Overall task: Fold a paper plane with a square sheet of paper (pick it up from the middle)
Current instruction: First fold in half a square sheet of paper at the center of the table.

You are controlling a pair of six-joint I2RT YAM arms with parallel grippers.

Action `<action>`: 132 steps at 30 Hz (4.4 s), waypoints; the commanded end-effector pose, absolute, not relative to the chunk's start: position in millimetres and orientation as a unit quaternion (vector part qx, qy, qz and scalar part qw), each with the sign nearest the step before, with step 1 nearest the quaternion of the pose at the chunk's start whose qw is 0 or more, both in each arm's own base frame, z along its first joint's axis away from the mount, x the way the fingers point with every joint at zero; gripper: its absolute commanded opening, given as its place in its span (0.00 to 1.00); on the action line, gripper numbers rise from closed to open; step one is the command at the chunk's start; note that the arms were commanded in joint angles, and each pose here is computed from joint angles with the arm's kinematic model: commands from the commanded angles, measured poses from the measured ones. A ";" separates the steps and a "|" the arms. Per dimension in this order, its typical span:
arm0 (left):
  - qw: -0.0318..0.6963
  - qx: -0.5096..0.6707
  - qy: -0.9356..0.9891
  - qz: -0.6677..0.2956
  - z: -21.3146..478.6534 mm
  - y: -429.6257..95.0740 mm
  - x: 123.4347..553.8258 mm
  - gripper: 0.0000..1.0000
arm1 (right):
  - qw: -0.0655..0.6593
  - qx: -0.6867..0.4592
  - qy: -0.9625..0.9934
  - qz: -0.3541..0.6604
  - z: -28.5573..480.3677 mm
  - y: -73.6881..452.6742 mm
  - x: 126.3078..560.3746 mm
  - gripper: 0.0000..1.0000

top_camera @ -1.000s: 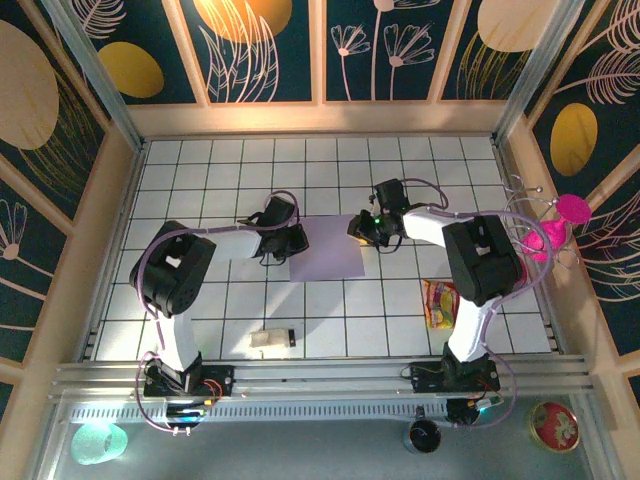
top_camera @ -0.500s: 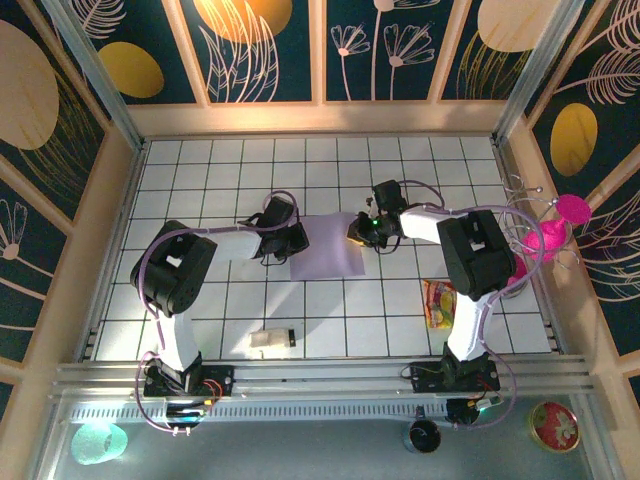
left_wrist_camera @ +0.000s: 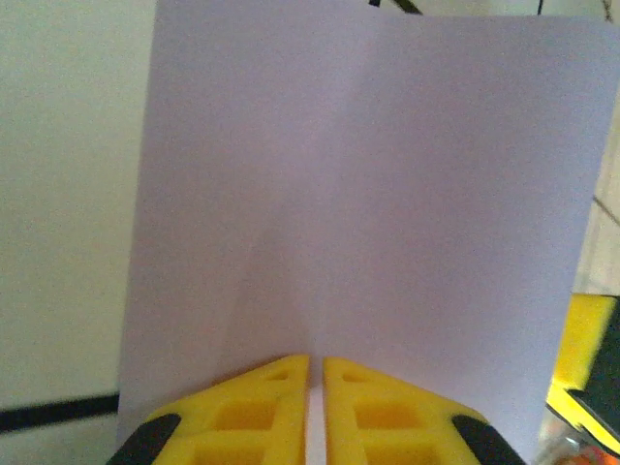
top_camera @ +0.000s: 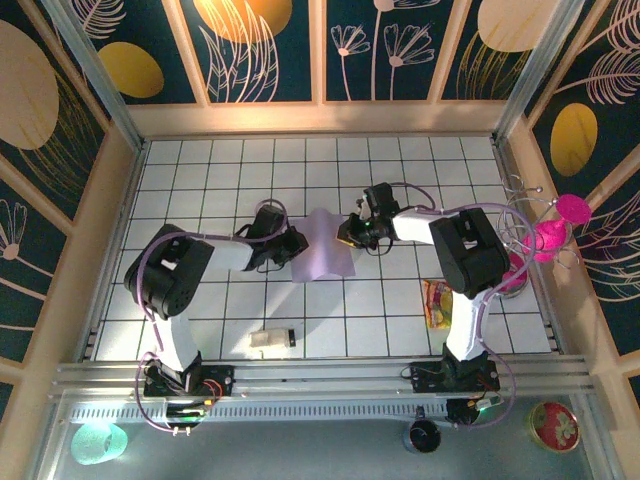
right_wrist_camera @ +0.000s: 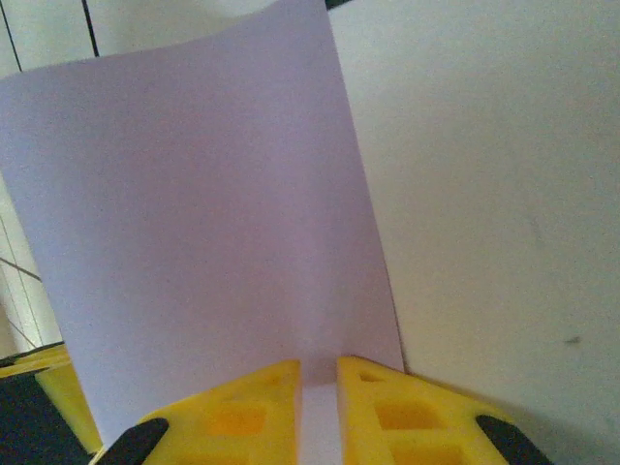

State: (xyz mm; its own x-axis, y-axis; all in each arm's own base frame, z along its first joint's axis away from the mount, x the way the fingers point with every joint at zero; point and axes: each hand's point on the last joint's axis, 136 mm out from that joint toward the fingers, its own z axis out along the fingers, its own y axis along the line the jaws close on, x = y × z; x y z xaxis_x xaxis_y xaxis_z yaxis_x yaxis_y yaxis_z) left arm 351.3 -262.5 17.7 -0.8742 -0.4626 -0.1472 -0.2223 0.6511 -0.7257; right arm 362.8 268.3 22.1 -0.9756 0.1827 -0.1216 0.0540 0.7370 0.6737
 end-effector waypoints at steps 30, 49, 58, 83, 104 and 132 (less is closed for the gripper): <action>0.140 -0.212 0.881 -0.399 25.1 -251.5 343.4 0.70 | 0.046 0.036 0.904 0.423 22.4 335.7 345.5 0.17; 0.195 -0.152 0.868 -0.432 79.3 -263.0 362.7 0.29 | 0.178 0.049 0.868 0.462 100.1 280.5 382.8 0.27; 0.210 -0.066 0.792 -0.570 176.1 -293.2 358.9 0.27 | 0.226 -0.048 0.815 0.531 147.1 265.7 370.7 0.66; 0.178 -0.082 0.807 -0.558 147.6 -289.5 365.4 0.26 | 0.178 -0.100 0.783 0.587 157.1 277.9 338.6 0.36; 0.177 -0.117 0.831 -0.515 119.5 -272.9 370.5 0.51 | 0.204 -0.051 0.810 0.547 157.5 267.7 352.3 0.00; 0.295 -0.119 0.845 -0.430 138.3 -210.2 357.6 0.96 | 0.155 -0.042 0.829 0.536 157.7 328.4 358.7 0.00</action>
State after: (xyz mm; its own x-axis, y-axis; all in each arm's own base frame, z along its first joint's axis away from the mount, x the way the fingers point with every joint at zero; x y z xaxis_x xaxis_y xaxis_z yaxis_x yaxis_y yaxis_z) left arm 364.7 -204.1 144.2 -0.7684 -0.4732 -0.4309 0.0460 0.6307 -0.7747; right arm 357.9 318.6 168.8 -0.9384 0.0795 -0.3362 -0.2609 0.4749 0.8405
